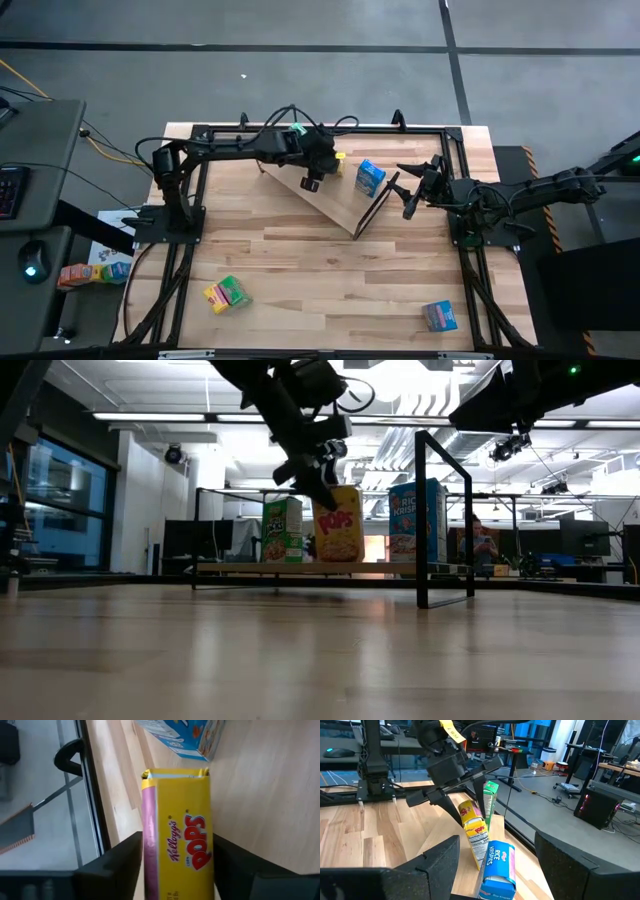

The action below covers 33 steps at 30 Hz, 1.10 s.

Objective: Stack cereal on shelf
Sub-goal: Put the top yellow cereal box on the shelf

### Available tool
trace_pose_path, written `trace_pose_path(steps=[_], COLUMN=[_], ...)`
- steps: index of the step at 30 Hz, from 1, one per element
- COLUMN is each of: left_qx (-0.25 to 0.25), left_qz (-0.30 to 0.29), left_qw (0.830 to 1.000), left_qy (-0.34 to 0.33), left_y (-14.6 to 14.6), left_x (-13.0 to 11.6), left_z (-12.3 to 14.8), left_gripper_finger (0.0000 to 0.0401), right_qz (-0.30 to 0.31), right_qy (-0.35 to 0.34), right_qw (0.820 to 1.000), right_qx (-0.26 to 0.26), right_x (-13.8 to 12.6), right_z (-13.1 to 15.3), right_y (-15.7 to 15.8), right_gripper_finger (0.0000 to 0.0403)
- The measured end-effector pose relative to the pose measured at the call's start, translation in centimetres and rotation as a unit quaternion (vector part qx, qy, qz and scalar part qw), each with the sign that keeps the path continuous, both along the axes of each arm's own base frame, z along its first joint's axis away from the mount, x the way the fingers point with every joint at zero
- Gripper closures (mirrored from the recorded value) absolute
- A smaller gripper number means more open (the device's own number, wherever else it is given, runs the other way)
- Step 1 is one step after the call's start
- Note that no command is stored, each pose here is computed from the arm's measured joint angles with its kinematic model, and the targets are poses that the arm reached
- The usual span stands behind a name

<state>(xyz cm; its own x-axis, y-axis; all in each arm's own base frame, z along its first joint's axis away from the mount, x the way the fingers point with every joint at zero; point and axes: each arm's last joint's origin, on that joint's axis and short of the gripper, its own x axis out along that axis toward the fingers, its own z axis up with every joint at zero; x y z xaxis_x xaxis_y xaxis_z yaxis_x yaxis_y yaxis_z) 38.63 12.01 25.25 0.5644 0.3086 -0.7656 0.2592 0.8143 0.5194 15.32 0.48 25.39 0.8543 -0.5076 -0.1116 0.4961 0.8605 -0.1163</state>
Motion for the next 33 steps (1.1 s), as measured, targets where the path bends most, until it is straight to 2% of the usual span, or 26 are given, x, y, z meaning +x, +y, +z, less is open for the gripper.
trace_pose_path(steps=[6,12,21,33], left_qx=[0.003,0.016,0.026,0.023], left_qz=[0.003,0.006,0.008,0.007], left_qw=[1.0,1.0,0.999,1.0], left_qy=[0.002,0.009,-0.018,-0.012], left_y=[0.0,-0.1,0.1,0.0], left_x=[0.0,0.0,0.5,0.4], left_z=[0.0,0.2,2.7,2.7], left_gripper_finger=[0.0172,0.0173,0.0173,0.0174], right_qz=[0.0,0.0,0.0,0.0], right_qy=[0.0,0.0,0.0,0.0], right_qw=[1.0,1.0,1.0,1.0], right_qx=[0.0,0.0,0.0,0.0], right_x=[0.0,0.0,0.0,0.0], right_z=[0.0,0.0,0.0,0.0], right_y=[0.0,0.0,0.0,0.0], right_gripper_finger=[0.0153,0.0153,0.0153,0.0153])
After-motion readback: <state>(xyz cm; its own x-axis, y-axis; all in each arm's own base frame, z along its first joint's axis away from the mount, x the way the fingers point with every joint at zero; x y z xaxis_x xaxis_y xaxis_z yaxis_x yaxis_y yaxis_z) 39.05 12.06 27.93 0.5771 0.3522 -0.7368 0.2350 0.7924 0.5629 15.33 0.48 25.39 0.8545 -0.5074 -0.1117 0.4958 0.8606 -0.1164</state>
